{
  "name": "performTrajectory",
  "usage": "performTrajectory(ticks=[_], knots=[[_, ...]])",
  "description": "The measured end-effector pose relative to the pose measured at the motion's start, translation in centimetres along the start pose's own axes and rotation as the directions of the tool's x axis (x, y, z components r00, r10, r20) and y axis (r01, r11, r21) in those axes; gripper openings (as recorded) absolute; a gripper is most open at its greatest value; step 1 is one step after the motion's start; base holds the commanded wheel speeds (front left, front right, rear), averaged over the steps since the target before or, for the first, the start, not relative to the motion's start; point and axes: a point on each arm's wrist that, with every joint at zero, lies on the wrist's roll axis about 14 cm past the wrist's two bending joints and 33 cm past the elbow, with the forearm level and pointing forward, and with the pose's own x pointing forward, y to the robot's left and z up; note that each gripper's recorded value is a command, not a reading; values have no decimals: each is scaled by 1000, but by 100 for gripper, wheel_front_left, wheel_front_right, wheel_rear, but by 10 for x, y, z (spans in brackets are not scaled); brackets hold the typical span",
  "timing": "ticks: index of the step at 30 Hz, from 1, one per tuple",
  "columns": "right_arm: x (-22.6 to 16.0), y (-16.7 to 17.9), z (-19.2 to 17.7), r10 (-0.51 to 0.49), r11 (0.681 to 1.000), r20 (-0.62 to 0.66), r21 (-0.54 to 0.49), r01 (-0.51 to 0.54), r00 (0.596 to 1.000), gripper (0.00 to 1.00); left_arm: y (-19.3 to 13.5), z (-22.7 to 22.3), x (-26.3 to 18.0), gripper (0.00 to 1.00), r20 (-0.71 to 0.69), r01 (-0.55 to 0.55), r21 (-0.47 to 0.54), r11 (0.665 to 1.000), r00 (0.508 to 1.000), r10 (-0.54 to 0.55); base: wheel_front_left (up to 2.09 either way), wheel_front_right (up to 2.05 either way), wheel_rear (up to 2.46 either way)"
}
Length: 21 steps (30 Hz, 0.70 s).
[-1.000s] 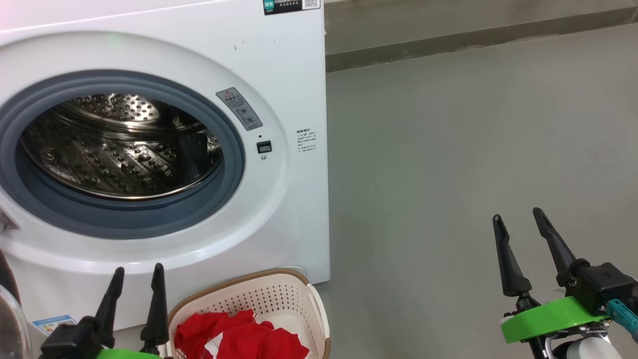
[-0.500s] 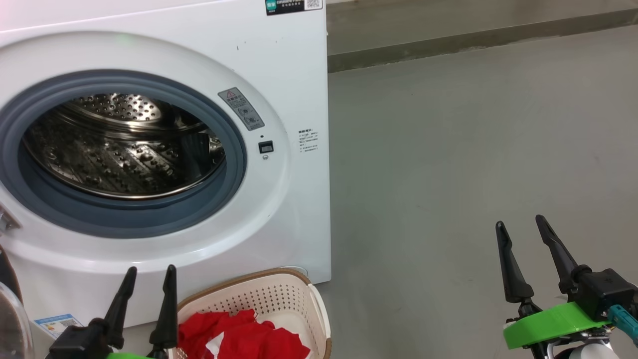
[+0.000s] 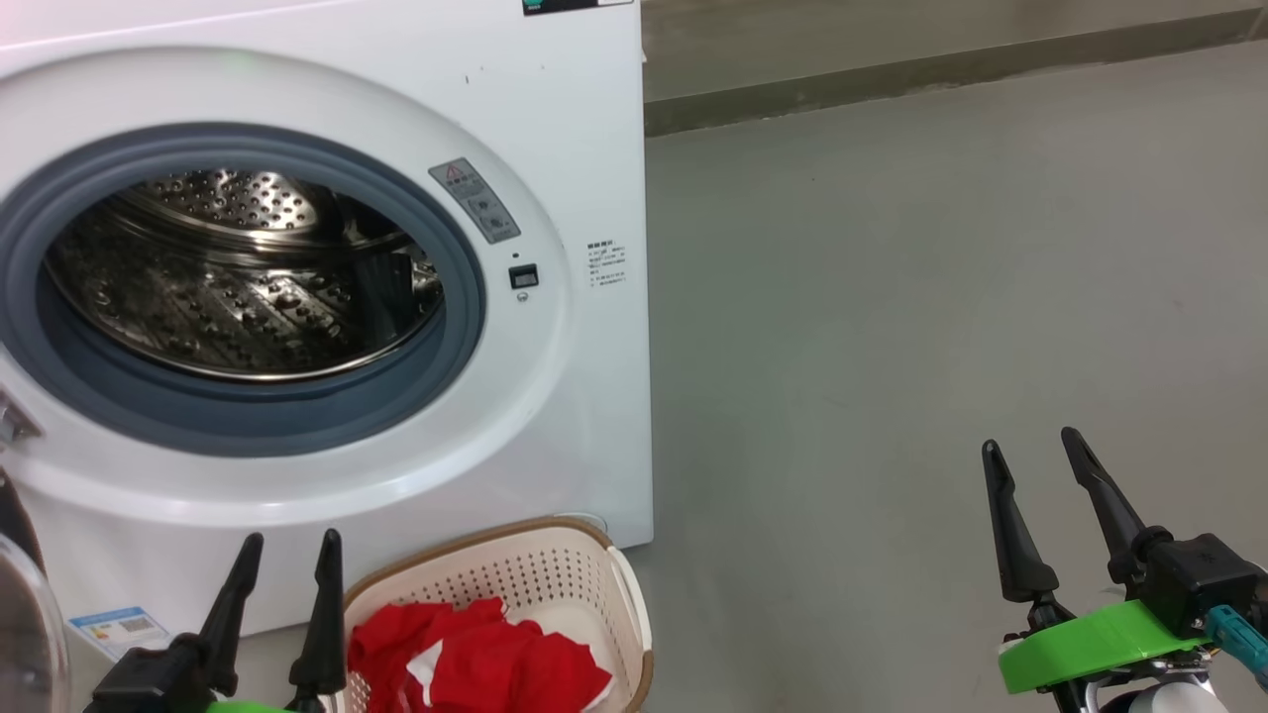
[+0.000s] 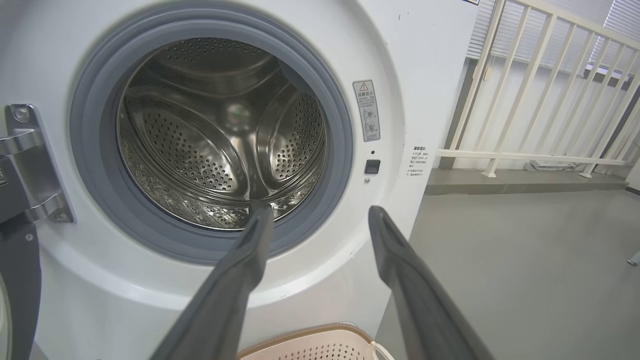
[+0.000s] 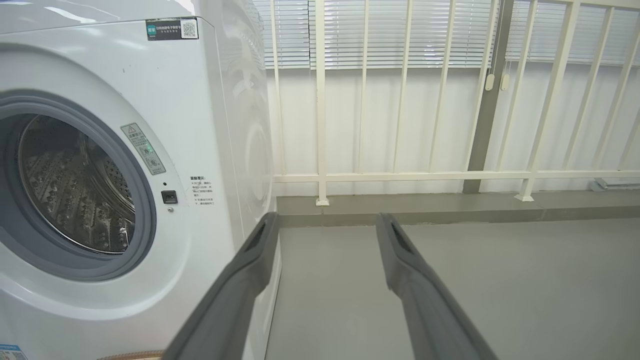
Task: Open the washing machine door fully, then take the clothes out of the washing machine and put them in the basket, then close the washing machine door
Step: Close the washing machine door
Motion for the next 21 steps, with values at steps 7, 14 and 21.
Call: performTrajectory(ticks=[7,14,21], knots=[[0,0,-2,-1,1000,-7,-1,1,1000,100,1,0,0,100,-1,-2,-3,1000,1000,2,-174,174,0],[1,1,-5,1,1000,-14,0,-1,1000,100,-1,-2,0,100,-6,8,-5,1000,1000,-8,-101,101,0],[3,2,-7,6,1000,-22,0,-6,1000,100,3,-2,0,100,-9,0,1,1000,1000,1,-15,15,0]])
